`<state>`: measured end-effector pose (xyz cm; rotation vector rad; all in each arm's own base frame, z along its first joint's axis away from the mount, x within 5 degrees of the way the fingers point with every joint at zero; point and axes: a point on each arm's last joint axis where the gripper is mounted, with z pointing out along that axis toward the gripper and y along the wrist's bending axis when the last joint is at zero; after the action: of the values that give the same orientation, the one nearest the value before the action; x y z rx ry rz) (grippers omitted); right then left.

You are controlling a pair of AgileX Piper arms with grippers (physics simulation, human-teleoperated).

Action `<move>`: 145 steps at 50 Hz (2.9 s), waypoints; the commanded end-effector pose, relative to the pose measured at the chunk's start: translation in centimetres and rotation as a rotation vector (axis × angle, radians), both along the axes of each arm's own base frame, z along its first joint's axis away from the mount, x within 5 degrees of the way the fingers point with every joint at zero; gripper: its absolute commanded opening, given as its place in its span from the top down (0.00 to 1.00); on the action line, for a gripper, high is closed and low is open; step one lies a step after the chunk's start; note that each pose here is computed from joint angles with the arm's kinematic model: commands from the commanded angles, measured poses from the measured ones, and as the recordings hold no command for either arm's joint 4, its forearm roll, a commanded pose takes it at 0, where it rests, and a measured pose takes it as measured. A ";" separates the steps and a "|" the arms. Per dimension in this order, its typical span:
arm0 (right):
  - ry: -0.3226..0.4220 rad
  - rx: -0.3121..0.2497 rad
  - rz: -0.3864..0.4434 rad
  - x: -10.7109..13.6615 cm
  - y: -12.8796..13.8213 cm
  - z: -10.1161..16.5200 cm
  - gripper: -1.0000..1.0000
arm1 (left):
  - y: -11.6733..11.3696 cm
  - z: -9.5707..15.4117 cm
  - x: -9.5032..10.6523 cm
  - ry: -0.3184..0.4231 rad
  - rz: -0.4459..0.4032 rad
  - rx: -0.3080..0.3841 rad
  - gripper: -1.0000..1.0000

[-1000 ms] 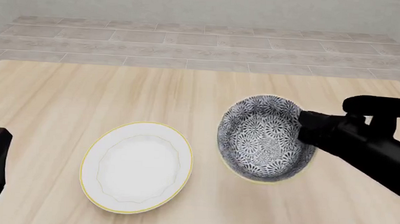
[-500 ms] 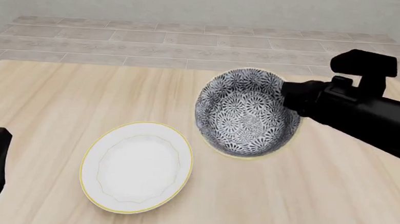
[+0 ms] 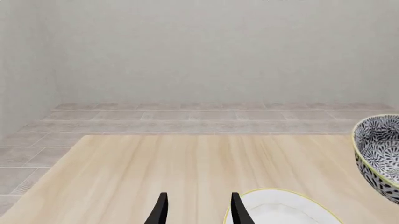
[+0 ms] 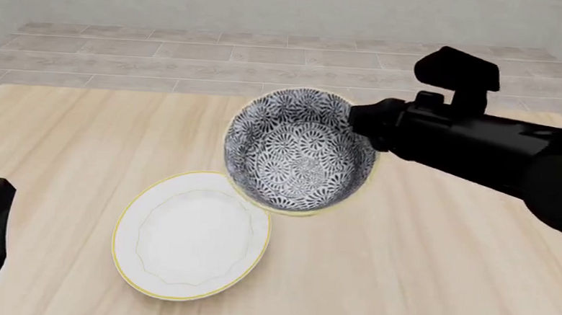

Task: Put the bowl on the plate.

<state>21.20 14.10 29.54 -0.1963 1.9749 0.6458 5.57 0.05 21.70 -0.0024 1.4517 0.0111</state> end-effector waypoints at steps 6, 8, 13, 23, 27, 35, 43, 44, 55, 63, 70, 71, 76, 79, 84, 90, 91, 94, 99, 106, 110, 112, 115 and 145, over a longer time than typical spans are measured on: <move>0.116 0.114 0.032 0.5 3.5 -1.2 1.00 | 0.0 0.0 0.0 -0.005 0.003 -0.002 0.00; 0.106 0.105 0.030 0.9 3.6 -0.9 1.00 | 0.0 0.0 0.0 -0.006 0.003 -0.002 0.00; 0.115 0.121 0.034 1.2 4.2 -1.0 1.00 | 0.0 0.1 0.0 -0.008 0.005 -0.003 0.00; 0.125 0.139 0.045 2.3 5.9 -0.9 1.00 | 0.0 0.1 0.0 -0.009 0.006 -0.003 0.00; 0.126 0.136 0.051 2.8 6.6 -0.8 1.00 | 0.0 0.1 0.0 -0.011 0.007 -0.004 0.00; 0.137 0.134 0.065 3.4 7.7 -1.4 1.00 | 0.1 0.1 0.0 -0.011 0.009 -0.005 0.00; 0.164 0.127 0.065 4.2 8.8 -2.9 1.00 | 0.0 0.1 0.0 -0.012 0.007 -0.004 0.00; 0.167 0.127 0.064 4.3 8.9 -3.1 1.00 | 0.0 0.1 0.0 -0.012 0.007 -0.003 0.00; 0.192 0.120 0.076 4.9 10.4 -4.4 1.00 | 0.1 0.1 0.0 -0.014 0.009 -0.005 0.00; 0.202 0.093 0.094 5.1 11.3 -5.6 1.00 | 0.1 0.1 0.0 -0.012 0.009 -0.004 0.00; 0.212 0.076 0.112 5.0 12.1 -6.6 1.00 | 0.1 0.1 0.0 -0.012 0.011 -0.003 0.00; 0.212 0.074 0.113 5.1 12.2 -6.7 1.00 | 0.1 0.1 0.0 -0.012 0.012 -0.003 0.00; 0.223 0.070 0.115 5.2 12.6 -7.4 1.00 | 0.1 0.1 0.0 -0.011 0.012 -0.004 0.00; 0.227 0.071 0.114 5.4 12.8 -7.8 1.00 | 0.1 0.1 0.0 -0.011 0.012 -0.005 0.00; 0.237 0.067 0.116 5.4 13.1 -8.6 1.00 | 0.1 0.1 0.0 -0.012 0.012 -0.005 0.00; 0.248 0.064 0.117 5.4 13.4 -9.5 1.00 | 0.1 0.1 0.0 -0.013 0.011 -0.004 0.00; 0.250 0.064 0.118 5.4 13.5 -9.6 1.00 | 0.1 0.1 0.0 -0.013 0.011 -0.004 0.00; 0.256 0.059 0.118 5.4 13.6 -10.0 1.00 | 0.1 0.1 0.0 -0.013 0.011 -0.003 0.00; 0.260 0.055 0.120 5.4 13.7 -10.5 1.00 | 0.1 0.1 0.0 -0.015 0.013 -0.004 0.00; 0.269 0.054 0.122 5.3 13.9 -11.1 1.00 | 0.1 0.1 0.0 -0.016 0.013 -0.003 0.00; 0.272 0.053 0.123 5.2 13.9 -11.3 1.00 | 0.1 0.1 0.0 -0.016 0.012 -0.003 0.00; 0.274 0.053 0.123 5.2 14.0 -11.5 1.00 | 0.1 0.1 0.0 -0.016 0.013 -0.003 0.00; 0.277 0.054 0.123 5.2 14.0 -11.6 1.00 | 0.1 0.1 0.0 -0.017 0.012 -0.003 0.00; 0.287 0.052 0.126 5.2 14.4 -12.9 1.00 | 0.1 0.2 0.0 -0.018 0.010 -0.002 0.00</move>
<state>26.17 28.47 16.82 -0.2369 2.2295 0.8344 5.55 0.10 21.85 -0.0113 1.4341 0.0175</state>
